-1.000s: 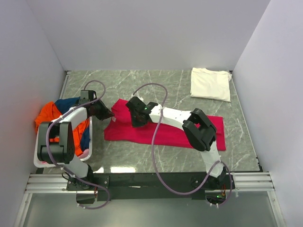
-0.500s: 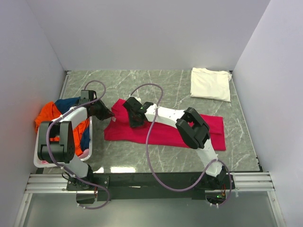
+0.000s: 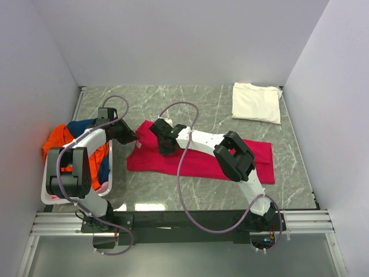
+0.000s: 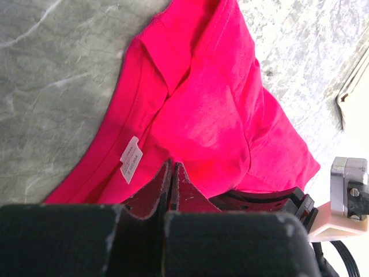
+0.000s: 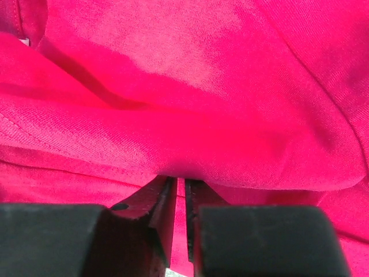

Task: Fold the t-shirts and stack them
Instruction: Fold the tshirt

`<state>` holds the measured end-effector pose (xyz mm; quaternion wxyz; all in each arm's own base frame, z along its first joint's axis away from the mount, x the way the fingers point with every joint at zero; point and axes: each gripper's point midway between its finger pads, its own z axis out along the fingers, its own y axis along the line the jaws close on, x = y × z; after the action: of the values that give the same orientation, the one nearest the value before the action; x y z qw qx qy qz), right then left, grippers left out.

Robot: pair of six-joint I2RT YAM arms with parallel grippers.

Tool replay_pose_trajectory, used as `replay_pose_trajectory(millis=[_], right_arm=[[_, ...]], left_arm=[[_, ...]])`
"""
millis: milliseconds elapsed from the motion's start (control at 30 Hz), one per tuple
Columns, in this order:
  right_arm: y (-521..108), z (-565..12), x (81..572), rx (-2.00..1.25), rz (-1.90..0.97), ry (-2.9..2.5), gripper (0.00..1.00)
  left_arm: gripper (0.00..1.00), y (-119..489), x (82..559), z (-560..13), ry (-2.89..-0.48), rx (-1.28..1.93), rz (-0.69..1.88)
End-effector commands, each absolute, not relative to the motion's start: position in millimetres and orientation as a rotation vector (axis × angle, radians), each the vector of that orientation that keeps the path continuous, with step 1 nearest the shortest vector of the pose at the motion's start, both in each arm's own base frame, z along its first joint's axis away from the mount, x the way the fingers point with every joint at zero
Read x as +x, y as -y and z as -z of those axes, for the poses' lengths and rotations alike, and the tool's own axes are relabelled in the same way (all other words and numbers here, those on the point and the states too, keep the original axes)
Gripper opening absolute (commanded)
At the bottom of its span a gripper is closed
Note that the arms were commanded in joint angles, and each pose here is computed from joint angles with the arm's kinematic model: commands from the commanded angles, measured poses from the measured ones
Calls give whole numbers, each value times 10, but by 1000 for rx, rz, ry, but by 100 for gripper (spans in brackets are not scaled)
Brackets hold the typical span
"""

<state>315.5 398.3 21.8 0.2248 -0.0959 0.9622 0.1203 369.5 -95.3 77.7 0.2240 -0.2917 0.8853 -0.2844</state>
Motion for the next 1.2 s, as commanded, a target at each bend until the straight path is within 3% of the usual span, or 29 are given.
replay_pose_trajectory(millis=[0,133,433,1167], right_arm=[[-3849,-64,3176,-267,-239,-2673,12],[-3845,-215,3213,-252,-264,-2652,5],[-3730,-703,3288,-218,-334,-2583,2],[-3497,-692,2772,-263,-405,-2728,0]], left_arm=[[0,970,3799,-875,-2423,-753,804],[0,973,3773,-854,-2430,-761,805],[0,910,3649,-856,-2430,-767,753],[0,883,2997,-683,-2607,-709,646]])
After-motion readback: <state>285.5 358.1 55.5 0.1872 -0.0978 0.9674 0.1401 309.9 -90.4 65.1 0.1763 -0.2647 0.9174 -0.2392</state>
